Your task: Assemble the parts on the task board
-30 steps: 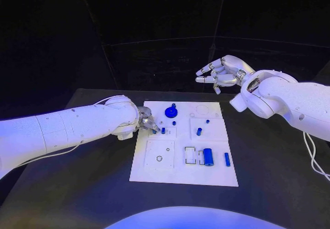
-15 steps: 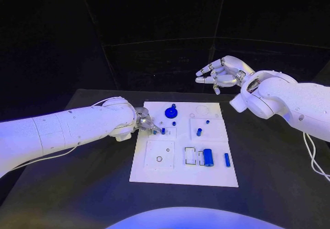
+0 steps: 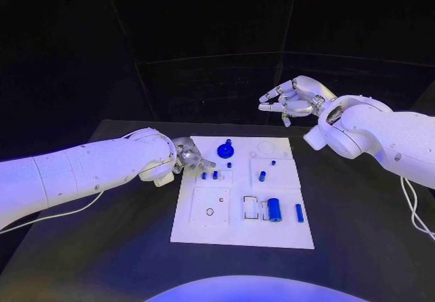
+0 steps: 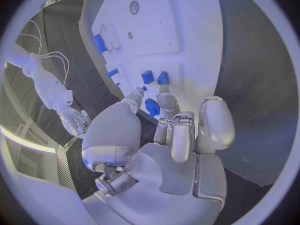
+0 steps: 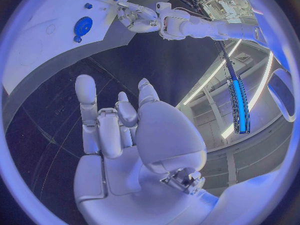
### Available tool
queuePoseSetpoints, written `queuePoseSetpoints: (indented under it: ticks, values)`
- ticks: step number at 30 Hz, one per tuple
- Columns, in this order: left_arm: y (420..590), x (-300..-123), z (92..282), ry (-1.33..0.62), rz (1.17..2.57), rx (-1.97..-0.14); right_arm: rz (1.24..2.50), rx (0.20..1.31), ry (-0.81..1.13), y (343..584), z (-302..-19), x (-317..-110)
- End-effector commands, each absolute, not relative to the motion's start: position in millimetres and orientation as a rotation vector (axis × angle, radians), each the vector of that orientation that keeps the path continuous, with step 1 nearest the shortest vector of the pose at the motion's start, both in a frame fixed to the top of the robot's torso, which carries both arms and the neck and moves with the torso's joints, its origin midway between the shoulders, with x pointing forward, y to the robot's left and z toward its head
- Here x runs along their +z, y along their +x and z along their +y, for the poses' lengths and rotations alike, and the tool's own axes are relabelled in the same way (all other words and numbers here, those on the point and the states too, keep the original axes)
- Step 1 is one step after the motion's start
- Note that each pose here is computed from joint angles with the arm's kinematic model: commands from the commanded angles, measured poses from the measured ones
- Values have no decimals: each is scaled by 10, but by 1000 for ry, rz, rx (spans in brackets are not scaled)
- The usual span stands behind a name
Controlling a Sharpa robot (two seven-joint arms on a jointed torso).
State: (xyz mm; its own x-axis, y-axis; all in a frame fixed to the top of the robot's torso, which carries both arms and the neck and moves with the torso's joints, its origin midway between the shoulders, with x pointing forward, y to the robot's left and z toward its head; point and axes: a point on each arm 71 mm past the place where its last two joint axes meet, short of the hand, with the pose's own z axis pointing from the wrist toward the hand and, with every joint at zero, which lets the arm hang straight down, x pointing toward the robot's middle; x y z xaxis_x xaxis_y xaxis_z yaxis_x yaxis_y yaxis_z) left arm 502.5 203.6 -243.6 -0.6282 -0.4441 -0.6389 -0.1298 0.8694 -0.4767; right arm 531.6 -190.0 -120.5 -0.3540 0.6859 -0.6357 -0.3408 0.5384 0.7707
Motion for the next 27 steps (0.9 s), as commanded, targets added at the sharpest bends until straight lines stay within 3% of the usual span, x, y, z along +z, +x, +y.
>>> queuePoseSetpoints:
  ticks: [1, 11, 18, 27]
  values:
    - [5056, -2302, 1968, -491, 2083, -775, 1598, 1103, 291, 5318, -1901, -1188]
    - [5143, -2106, 1818, -378, 1827, -996, 1596, 1100, 294, 5323, -1900, -1189]
    - [5191, -2101, 1567, -75, 1806, -1050, 1597, 1106, 291, 5322, -1869, -1188]
    - [5252, -2194, 1365, 225, 1838, -934, 1595, 1104, 293, 5321, -1849, -1187]
